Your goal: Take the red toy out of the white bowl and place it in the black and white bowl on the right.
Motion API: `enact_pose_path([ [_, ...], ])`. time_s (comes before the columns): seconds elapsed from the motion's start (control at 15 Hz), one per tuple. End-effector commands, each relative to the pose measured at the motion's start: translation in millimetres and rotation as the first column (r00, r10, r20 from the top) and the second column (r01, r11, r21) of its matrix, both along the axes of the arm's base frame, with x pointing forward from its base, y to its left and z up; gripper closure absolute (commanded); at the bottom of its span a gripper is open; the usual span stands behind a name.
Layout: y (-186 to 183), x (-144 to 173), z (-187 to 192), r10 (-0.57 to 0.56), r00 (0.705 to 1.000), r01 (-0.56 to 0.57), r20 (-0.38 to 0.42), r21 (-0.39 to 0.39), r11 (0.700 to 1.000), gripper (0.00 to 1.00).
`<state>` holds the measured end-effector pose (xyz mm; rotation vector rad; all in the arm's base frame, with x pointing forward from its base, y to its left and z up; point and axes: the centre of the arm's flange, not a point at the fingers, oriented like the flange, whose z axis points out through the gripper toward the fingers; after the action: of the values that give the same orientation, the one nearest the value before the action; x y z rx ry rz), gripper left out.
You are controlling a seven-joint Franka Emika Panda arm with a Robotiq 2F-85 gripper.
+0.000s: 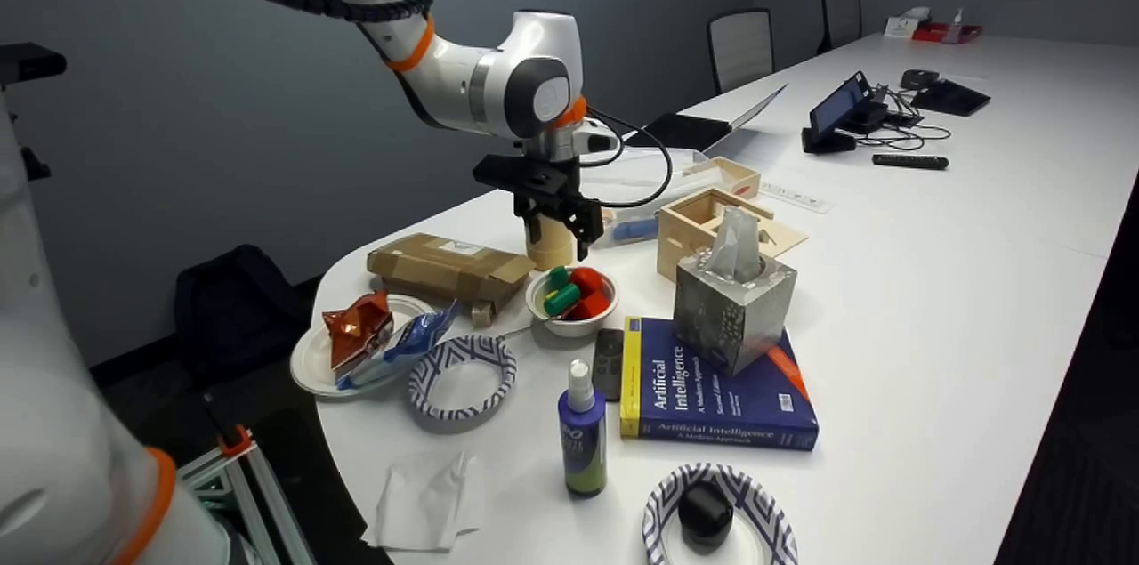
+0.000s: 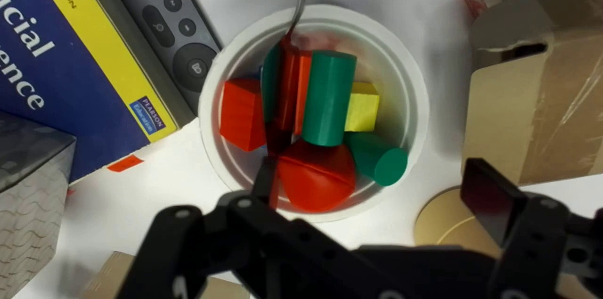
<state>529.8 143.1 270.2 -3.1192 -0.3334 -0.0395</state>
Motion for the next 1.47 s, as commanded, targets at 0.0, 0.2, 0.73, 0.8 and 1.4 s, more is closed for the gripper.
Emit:
enact_pose_path([
  [0.0, 0, 21, -15, 0.009, 1.0, -0.009, 0.027, -0.005, 1.0, 0.0],
  [0.2, -6, 29, -28, -0.001, 1.0, 0.001, 0.028, 0.0, 1.0, 0.0],
  [0.73, -17, 44, -51, -0.029, 0.999, 0.029, 0.02, 0.008, 1.0, 0.0],
  [0.8, -18, 46, -53, -0.033, 0.999, 0.033, 0.019, 0.009, 0.999, 0.0],
  [1.4, -19, 53, -65, -0.039, 0.999, 0.038, 0.004, 0.025, 0.999, 0.38],
])
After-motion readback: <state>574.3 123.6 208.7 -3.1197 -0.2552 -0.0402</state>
